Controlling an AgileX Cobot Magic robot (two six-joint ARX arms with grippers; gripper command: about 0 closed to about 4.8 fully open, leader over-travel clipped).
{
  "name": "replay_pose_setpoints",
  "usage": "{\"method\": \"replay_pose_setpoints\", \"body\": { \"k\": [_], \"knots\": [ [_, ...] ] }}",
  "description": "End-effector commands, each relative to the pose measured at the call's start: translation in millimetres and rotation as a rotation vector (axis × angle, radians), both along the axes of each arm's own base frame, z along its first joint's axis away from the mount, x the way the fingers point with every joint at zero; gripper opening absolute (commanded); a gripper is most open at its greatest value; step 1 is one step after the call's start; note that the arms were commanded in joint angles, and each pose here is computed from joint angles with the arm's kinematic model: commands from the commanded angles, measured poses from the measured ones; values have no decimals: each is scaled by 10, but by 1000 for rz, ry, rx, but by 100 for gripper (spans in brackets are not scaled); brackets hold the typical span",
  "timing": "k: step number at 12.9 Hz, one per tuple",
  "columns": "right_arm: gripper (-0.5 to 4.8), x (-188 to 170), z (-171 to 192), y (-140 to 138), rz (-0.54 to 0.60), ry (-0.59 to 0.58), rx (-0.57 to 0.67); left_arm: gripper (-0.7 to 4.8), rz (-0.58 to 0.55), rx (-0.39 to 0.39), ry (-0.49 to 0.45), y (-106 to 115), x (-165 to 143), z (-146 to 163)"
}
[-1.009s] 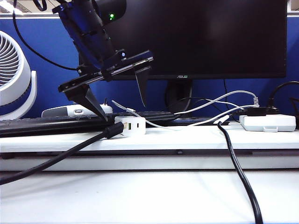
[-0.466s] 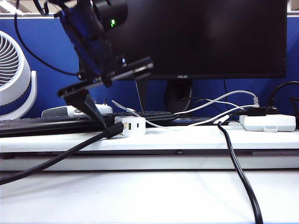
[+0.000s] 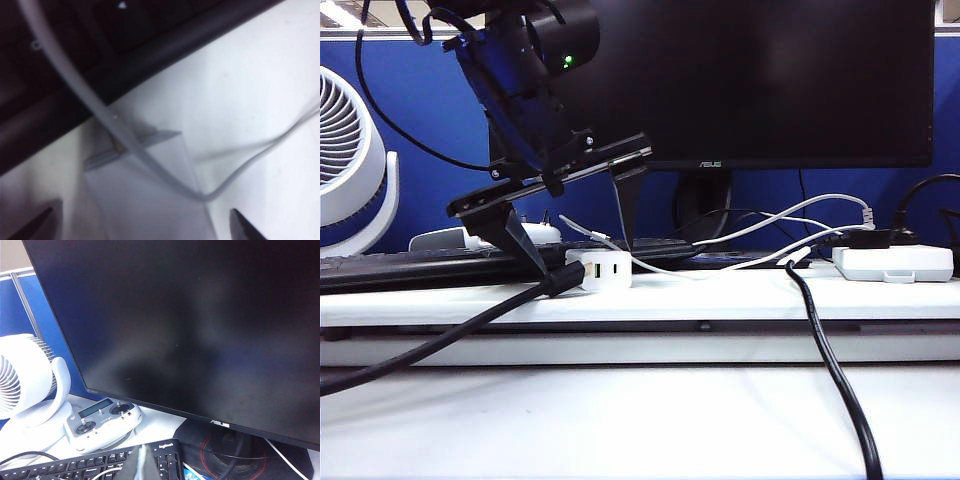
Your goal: Pick up the Type-C charging cable and the charging base, insert one end of the Type-C charger into the corresponding slot on the base, and finally place the plugged-in charger back on the table.
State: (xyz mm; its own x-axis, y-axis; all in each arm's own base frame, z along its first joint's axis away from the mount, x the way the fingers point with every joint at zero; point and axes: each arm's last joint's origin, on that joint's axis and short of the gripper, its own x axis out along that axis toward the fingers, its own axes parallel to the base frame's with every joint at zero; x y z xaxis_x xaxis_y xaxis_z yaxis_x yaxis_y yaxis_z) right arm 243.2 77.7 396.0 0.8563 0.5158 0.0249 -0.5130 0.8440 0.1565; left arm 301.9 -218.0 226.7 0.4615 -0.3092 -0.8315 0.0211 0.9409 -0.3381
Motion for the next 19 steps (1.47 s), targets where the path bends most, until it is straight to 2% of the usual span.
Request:
{"method": "replay_pose_setpoints", "body": {
  "k": [1, 4, 7, 12, 15, 17, 19],
  "knots": [
    [-1, -15, 49, -3, 4, -26, 9, 479, -20, 86, -2, 36, -21, -9],
    [-1, -15, 49, -2, 7, -26, 9, 479, -30, 95, -5, 37, -21, -9],
    [-1, -15, 49, -2, 7, -26, 9, 479, -51, 147, 30, 110, -28, -16],
    [-1, -15, 49, -2, 7, -26, 9, 479, -38, 80, 5, 59, 24, 120],
    [-1, -16, 52, -3, 7, -27, 9, 479, -49, 54, 60, 39, 31, 57],
    [-1, -22, 56, -4, 8, -29, 10, 479, -54, 77, 87, 48, 21, 48],
    [-1, -34, 66, -7, 10, -32, 11, 479, -44, 88, 83, 85, 71, 175]
  ]
}}
